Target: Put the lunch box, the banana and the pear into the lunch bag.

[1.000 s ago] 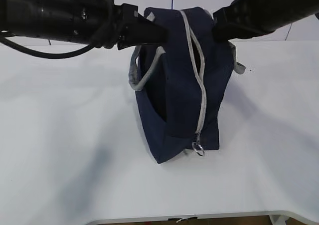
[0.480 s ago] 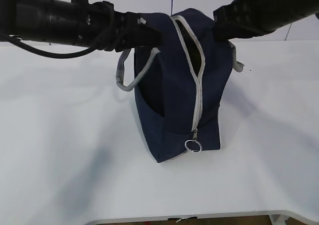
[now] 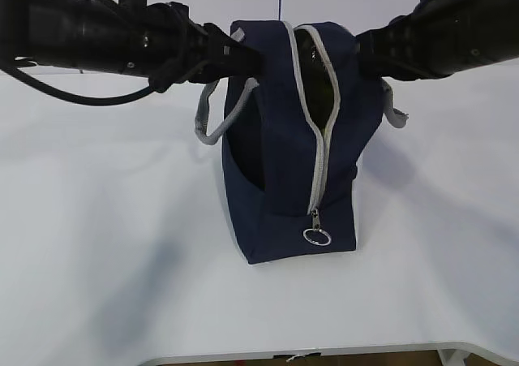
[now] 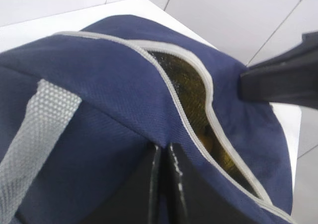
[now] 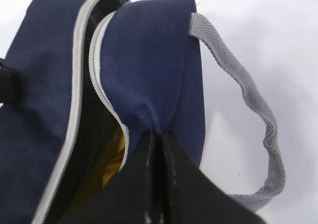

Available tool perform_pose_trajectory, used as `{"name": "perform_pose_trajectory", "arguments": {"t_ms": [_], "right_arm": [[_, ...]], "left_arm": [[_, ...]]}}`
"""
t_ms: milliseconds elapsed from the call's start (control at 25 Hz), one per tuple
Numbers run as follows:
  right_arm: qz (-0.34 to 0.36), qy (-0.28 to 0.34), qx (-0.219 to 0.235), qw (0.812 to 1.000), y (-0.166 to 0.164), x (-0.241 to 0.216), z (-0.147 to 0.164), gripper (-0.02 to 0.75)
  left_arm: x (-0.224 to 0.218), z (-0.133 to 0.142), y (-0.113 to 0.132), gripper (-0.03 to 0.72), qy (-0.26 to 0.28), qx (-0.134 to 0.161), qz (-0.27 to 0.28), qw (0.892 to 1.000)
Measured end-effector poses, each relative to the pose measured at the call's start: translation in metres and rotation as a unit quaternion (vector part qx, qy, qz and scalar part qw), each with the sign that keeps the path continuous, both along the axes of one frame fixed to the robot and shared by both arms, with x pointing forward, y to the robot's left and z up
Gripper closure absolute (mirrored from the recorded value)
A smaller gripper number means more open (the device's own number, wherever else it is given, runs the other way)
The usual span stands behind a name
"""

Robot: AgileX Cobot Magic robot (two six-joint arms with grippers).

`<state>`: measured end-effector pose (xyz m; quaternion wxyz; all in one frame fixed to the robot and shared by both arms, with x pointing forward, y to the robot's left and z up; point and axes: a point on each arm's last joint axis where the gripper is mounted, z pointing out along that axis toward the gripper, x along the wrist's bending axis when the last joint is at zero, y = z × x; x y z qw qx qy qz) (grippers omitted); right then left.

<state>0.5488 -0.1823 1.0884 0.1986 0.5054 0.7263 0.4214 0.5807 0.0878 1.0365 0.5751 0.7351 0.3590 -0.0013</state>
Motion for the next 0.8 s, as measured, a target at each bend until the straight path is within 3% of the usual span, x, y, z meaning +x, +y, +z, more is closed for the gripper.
{"name": "perform_pose_trajectory", "arguments": {"t_ms": [360, 440, 680, 800], "right_arm": [[-0.005, -0.004, 0.006, 1.000, -0.0001, 0.0006, 0.0002, 0.708], [-0.004, -0.005, 0.004, 1.000, -0.0001, 0.0006, 0.0002, 0.667], [-0.011, -0.010, 0.020, 1.000, 0.0003, 0.0011, 0.0027, 0.426], [-0.003, -0.003, 0.022, 1.000, 0.0018, 0.0005, 0.0065, 0.394]], "left_arm": [[-0.0002, -0.0031, -0.0017, 0.706, -0.017, 0.006, -0.018, 1.000], [-0.0002, -0.0031, -0.0017, 0.706, -0.017, 0.006, -0.018, 1.000], [-0.0002, -0.0031, -0.0017, 0.706, -0.018, 0.006, -0.018, 1.000], [-0.0002, -0.0031, -0.0017, 0.706, -0.018, 0.006, -0.018, 1.000]]}}
